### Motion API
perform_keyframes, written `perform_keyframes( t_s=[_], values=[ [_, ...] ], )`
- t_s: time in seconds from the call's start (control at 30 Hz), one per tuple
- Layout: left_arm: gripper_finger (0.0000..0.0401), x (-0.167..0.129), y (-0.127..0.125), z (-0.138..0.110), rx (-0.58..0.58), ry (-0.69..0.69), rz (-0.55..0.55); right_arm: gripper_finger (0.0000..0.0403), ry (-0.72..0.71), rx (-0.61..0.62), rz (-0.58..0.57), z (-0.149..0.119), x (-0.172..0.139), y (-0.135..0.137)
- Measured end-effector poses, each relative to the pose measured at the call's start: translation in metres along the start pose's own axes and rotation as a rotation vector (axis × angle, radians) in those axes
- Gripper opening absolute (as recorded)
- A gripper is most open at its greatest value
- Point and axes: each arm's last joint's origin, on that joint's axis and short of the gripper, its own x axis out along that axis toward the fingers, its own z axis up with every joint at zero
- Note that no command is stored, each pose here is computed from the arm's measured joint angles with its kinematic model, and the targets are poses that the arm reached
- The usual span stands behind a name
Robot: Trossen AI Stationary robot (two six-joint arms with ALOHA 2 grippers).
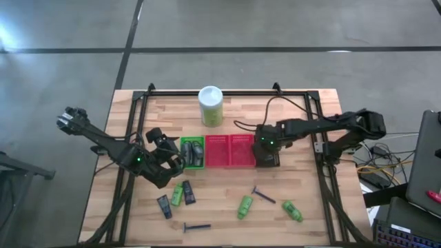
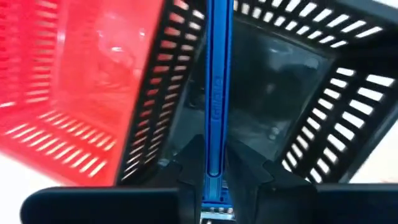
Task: Pick & Place Travel size toiletries
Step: Put the blue razor into the black bin
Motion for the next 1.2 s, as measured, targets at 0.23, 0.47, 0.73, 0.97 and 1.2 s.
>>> perform_keyframes(
  t_s=[0.23, 0.47, 0.73, 0.97, 1.2],
  values=[
    [0.0284, 0.0, 0.0, 0.0, -0.001, 0.001, -0.001, 0.008, 0.052, 0.004, -0.03, -0.001, 0.01, 0.001],
    [0.0284, 0.0, 0.0, 0.0, -0.002, 0.008, -0.008, 0.0168, -0.041, -0.042, 0.049, 0.004, -0.015, 0.012],
    [0.0284, -0.001, -0.005, -0.004, 0.018, 0.155, -0.174, 0.0253, -0.124, -0.112, 0.053, 0.004, -0.052, 0.02],
    [0.0284, -0.005, -0.016, -0.012, 0.079, 0.4, -0.509, 0.0291, -0.095, -0.143, 0.012, -0.002, -0.056, 0.018],
    [0.0284, -0.009, -0.039, -0.048, 0.255, 0.437, -0.765, 0.0306, -0.073, -0.14, 0.006, -0.012, -0.052, 0.019]
  ],
)
